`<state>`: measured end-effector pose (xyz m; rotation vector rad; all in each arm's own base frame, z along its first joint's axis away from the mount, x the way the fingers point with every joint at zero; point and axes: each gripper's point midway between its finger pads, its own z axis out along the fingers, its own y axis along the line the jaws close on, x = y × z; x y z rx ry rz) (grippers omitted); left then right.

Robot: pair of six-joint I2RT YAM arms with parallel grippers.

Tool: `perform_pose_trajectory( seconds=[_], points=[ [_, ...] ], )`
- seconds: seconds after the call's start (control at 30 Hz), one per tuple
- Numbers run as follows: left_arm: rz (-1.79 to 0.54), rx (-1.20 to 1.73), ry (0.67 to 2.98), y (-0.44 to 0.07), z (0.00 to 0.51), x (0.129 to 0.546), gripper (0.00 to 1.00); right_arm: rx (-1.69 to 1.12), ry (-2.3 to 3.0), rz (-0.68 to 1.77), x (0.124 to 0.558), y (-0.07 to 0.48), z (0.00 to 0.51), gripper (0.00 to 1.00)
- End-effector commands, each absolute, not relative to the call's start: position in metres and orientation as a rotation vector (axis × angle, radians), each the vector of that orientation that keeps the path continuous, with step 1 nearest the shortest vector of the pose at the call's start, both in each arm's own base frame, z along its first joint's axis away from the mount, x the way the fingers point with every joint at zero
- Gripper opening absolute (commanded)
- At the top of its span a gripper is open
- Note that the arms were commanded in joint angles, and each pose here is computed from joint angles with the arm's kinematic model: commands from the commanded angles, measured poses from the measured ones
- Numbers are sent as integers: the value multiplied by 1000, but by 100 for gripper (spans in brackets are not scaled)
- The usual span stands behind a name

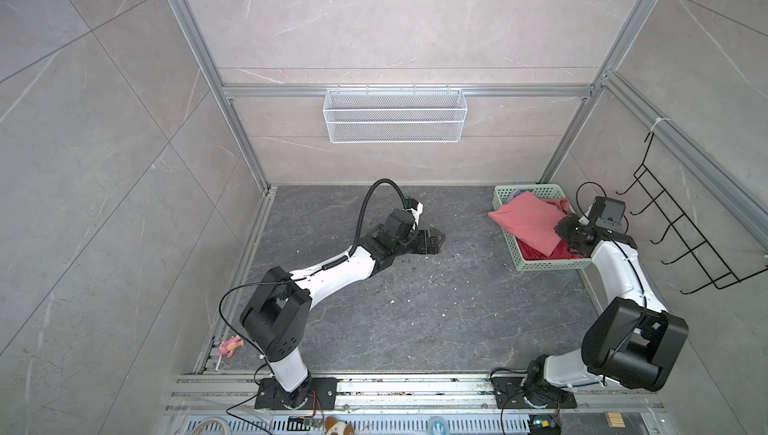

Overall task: Fold and stack the t-shirts
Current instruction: 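Grasp the pink t-shirt top with the right gripper and pull it out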

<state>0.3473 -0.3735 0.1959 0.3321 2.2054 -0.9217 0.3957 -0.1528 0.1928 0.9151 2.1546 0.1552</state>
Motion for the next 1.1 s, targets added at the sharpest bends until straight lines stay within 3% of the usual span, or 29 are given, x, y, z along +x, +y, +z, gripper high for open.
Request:
perform_pose_trajectory(
  seconds=[0.0,0.33,0.47,0.57,0.83,1.07],
  points=[
    [-998,348,2075,-376,237,343,97,963,2261,147,392,-152,162,34],
    [-957,351,2089,-373,236,345,97,1009,2263,116,400,-161,145,36],
    [-977,339,2097,-379,235,348,96,1016,2249,80,401,-165,151,13],
    [-983,335,2102,-382,234,350,96,996,2246,37,399,-167,165,3],
    [-995,346,2089,-385,238,351,96,875,2191,40,397,-146,218,0],
    [-999,377,2051,-383,245,348,96,525,2078,189,400,-58,323,0]
  ],
)
